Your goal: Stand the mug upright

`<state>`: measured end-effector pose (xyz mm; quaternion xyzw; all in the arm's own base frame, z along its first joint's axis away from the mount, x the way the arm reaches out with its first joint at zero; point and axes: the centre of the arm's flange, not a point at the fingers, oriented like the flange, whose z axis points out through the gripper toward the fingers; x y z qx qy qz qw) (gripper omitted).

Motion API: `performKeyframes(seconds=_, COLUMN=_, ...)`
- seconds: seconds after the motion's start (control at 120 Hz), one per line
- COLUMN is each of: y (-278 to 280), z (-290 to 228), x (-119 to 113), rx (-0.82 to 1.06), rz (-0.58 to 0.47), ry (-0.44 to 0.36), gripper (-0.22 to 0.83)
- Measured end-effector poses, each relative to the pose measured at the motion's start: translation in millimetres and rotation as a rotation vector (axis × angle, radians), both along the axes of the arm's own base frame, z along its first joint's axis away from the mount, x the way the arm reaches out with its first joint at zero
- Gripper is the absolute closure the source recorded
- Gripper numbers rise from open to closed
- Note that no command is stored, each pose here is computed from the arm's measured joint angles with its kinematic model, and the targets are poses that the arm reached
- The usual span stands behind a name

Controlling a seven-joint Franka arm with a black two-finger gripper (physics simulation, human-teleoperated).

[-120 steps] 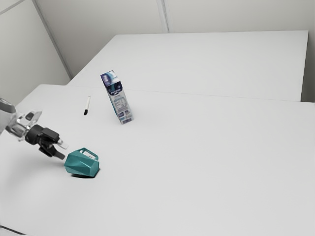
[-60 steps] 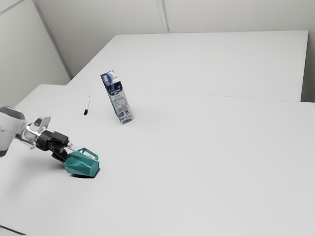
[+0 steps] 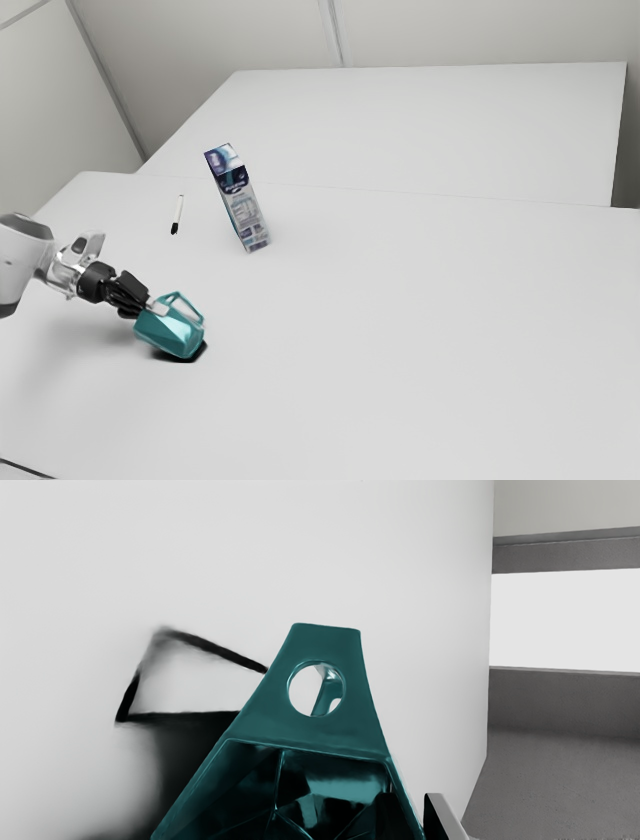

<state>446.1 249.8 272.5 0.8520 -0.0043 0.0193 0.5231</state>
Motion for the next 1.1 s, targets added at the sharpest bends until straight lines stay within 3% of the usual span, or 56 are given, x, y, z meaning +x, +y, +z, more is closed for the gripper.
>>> performKeyframes(seconds=0.275, y=-20.8, z=49.7, x=10.8, rx=0.051, rz=-0.043, ry=-0.084, gripper=0.75)
performKeyframes(seconds=0.525, y=-80.5, z=130.2, x=30.1, rx=0.215, rz=-0.189, ry=-0.158, gripper=0.75)
performKeyframes(seconds=0.767, y=-114.1, z=162.9, x=39.3, rx=0.545, rz=-0.329, ry=-0.107, gripper=0.75)
performKeyframes(seconds=1.1, y=-155.5, z=177.1, x=64.7, rx=0.918, rz=-0.336, ry=-0.083, gripper=0.77)
